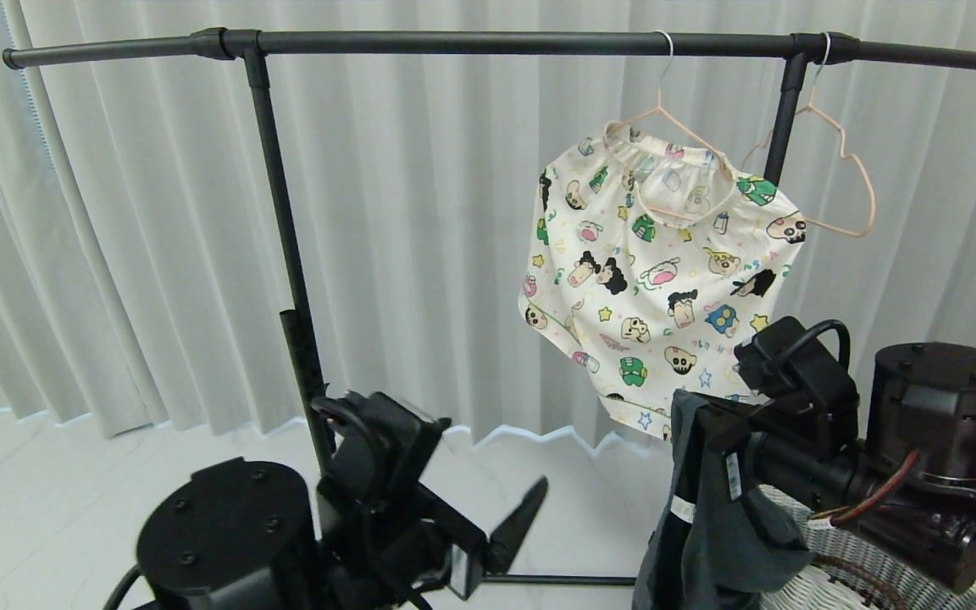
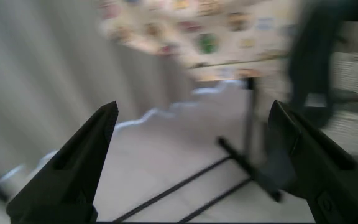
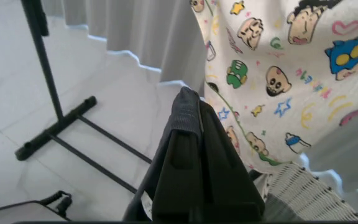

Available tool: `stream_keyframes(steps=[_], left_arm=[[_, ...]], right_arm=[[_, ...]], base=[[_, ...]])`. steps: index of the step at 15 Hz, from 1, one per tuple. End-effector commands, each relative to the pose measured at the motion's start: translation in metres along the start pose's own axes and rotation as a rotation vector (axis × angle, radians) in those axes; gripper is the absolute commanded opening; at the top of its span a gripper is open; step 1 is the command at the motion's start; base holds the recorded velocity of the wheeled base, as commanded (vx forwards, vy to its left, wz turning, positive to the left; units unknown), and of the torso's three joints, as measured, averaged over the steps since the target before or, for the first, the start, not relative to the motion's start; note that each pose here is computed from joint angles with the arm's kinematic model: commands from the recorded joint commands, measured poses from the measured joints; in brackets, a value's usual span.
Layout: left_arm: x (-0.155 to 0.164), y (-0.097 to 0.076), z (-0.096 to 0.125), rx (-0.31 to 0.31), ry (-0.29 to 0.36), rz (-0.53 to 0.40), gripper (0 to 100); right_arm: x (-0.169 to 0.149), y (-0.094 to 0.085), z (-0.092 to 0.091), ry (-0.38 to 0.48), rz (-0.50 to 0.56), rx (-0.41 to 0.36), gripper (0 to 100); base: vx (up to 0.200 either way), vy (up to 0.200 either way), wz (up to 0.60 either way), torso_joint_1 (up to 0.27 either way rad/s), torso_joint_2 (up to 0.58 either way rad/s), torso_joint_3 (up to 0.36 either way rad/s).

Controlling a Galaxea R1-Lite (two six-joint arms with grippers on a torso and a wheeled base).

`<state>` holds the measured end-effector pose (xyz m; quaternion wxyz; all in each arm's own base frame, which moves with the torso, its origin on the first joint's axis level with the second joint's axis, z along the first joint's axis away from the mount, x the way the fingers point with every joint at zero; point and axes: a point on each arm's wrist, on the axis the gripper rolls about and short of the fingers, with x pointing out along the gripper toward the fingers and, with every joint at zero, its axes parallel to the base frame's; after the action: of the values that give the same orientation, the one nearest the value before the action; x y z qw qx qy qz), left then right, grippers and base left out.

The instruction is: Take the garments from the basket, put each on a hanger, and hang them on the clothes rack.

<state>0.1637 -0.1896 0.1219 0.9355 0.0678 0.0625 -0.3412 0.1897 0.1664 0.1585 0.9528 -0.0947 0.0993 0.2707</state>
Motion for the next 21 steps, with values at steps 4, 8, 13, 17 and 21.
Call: stream_keyframes(steps=[4, 8, 13, 17, 21], left_arm=[[0.037, -0.026, -0.032, 0.01, 0.113, -0.341, 100], [0.073, -0.036, -0.044, 0.008, 0.126, -0.351, 100], [0.111, -0.038, -0.067, -0.005, 0.158, -0.327, 100], [0.119, -0.028, -0.097, -0.024, 0.245, -0.295, 100], [0.118, -0.038, -0.107, -0.014, 0.277, -0.321, 100]], right_arm=[[-0.014, 0.017, 0.013, -0.029, 0.083, -0.003, 0], [-0.025, 0.026, 0.016, -0.03, 0.13, -0.014, 0], [-0.033, 0.029, 0.021, -0.056, 0.148, -0.012, 0], [-0.033, 0.029, 0.021, -0.056, 0.15, -0.012, 0], [-0.034, 0.028, 0.022, -0.061, 0.149, -0.011, 0]], base=[[0.0, 0.0, 0.0, 0.0, 0.0, 0.0], [0.0, 0.0, 0.0, 0.0, 0.0, 0.0], [0.0, 0.0, 0.0, 0.0, 0.0, 0.0], [0.0, 0.0, 0.0, 0.0, 0.0, 0.0], [0.0, 0.0, 0.0, 0.0, 0.0, 0.0]])
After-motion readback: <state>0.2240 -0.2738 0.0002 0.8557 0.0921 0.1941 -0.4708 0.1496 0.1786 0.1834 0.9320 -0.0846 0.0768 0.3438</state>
